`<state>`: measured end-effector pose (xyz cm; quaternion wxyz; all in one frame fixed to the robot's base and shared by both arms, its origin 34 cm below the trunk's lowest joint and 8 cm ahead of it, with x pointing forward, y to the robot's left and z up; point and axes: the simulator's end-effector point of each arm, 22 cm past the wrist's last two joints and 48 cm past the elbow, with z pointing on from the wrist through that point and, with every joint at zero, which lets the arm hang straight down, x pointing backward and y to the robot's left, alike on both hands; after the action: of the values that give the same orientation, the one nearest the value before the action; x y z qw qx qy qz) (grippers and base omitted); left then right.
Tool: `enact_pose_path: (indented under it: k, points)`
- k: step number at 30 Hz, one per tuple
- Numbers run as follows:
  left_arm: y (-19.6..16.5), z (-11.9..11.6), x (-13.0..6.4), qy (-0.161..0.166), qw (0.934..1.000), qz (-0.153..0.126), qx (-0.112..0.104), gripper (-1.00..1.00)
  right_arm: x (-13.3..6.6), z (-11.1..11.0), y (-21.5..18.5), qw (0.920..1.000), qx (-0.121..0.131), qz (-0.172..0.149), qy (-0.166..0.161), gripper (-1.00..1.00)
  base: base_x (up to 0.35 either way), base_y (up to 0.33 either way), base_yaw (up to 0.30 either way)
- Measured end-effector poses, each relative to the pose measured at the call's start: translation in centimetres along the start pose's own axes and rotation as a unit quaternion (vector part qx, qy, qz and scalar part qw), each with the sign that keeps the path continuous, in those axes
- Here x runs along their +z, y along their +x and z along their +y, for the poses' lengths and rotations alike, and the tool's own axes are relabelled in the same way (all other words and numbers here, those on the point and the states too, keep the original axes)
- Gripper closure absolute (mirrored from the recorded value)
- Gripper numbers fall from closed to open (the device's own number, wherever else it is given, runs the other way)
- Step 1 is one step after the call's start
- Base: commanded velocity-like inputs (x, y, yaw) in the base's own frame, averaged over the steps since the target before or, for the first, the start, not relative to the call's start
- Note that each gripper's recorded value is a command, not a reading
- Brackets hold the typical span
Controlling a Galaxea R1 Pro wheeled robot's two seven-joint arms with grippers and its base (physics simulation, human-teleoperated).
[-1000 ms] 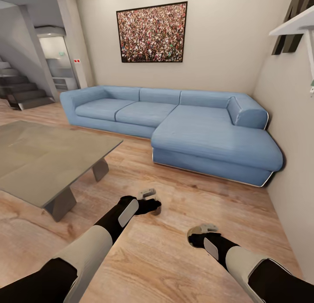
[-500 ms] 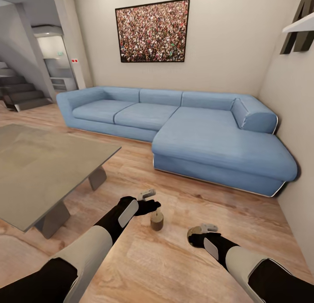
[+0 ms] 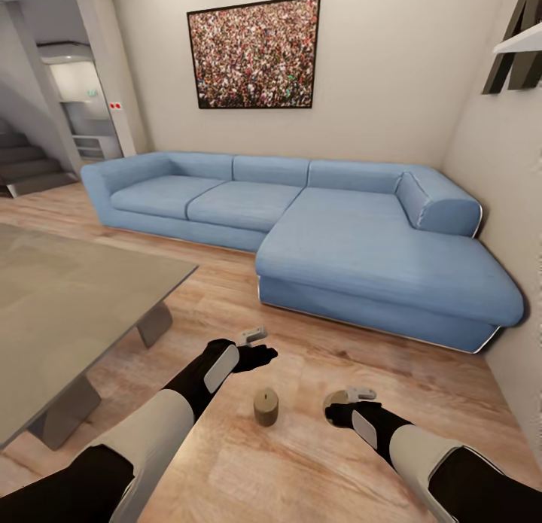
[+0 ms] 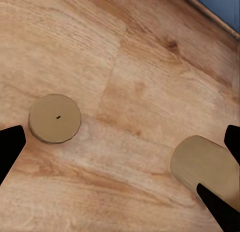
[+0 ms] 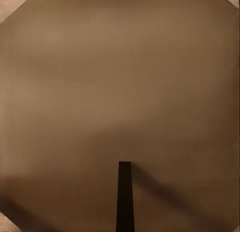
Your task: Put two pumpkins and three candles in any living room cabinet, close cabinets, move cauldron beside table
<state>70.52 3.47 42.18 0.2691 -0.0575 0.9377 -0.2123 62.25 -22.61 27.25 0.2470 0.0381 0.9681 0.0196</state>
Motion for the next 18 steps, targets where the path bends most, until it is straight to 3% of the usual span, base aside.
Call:
enact_pose_path:
  k: [18]
  points:
    - [-0.01,0.18,-0.02,-0.003,1.0000,0.000,0.000,-1.00,-0.03,0.03,-0.07,1.0000,-0.001,-0.001,0.000,1.00,0.021,0.000,-0.012]
